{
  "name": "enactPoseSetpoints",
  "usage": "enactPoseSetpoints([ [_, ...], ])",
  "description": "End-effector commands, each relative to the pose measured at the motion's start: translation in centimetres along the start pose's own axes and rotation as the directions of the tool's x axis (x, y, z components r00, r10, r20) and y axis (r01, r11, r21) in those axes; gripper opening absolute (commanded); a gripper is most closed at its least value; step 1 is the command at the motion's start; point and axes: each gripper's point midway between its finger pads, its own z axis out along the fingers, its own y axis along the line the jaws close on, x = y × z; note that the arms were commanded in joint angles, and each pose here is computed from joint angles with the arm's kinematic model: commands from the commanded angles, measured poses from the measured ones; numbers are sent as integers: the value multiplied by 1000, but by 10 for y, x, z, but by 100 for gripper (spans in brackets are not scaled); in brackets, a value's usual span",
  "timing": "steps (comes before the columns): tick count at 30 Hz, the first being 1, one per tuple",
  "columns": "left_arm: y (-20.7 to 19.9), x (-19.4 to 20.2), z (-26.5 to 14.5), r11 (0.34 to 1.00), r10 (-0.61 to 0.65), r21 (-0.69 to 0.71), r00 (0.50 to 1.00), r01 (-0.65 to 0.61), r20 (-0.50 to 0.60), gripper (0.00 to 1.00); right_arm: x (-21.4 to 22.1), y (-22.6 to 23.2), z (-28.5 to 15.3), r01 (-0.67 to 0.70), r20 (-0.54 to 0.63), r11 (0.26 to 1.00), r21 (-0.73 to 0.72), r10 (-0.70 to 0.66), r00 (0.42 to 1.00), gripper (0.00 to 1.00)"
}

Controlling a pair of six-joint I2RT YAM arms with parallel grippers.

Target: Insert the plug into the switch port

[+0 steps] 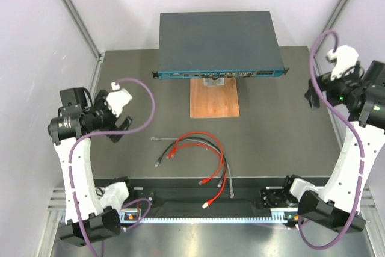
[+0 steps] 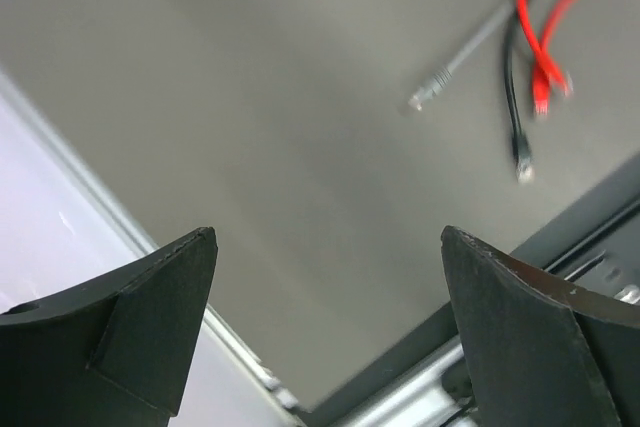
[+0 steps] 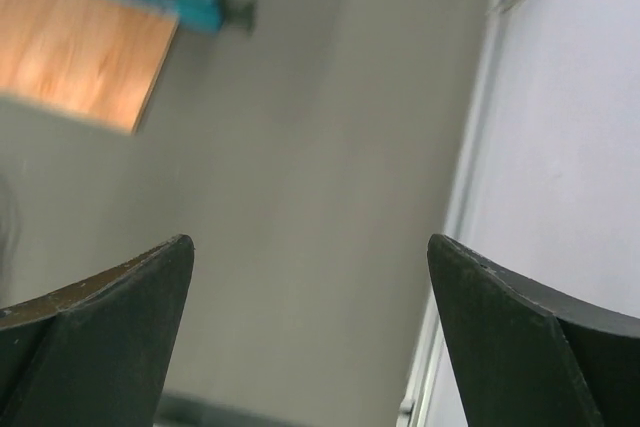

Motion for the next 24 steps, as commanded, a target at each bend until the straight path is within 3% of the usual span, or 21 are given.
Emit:
enactPoseSetpoints([
  [1, -58, 30, 0, 951, 165, 268, 986, -155, -14, 98, 34, 27, 1, 77, -84, 991, -111, -87, 993, 100],
  [6, -73, 50, 16, 895, 321, 314, 946, -317, 40, 97, 51, 44, 2, 81, -116, 983, -167, -101, 988, 100],
  [10, -90, 95, 46, 837, 413, 386, 910, -388, 20, 94, 50, 52, -2, 54, -107, 983, -177, -74, 991, 100],
  [14, -84, 103, 79, 823, 481, 317, 875, -472, 53, 93, 47, 51, -8, 50, -97, 988, -145, -65, 993, 100],
  [17, -94, 111, 97, 779, 537, 345, 841, -523, 63, 91, 42, 53, -12, 56, -78, 987, -148, -68, 995, 100],
  [19, -94, 109, 113, 779, 546, 326, 835, -536, 68, 90, 40, 54, -13, 53, -72, 988, -148, -65, 995, 100],
  [24, -95, 97, 140, 816, 450, 392, 893, -425, 31, 83, 44, 51, -10, 24, -113, 988, -150, -41, 993, 100],
])
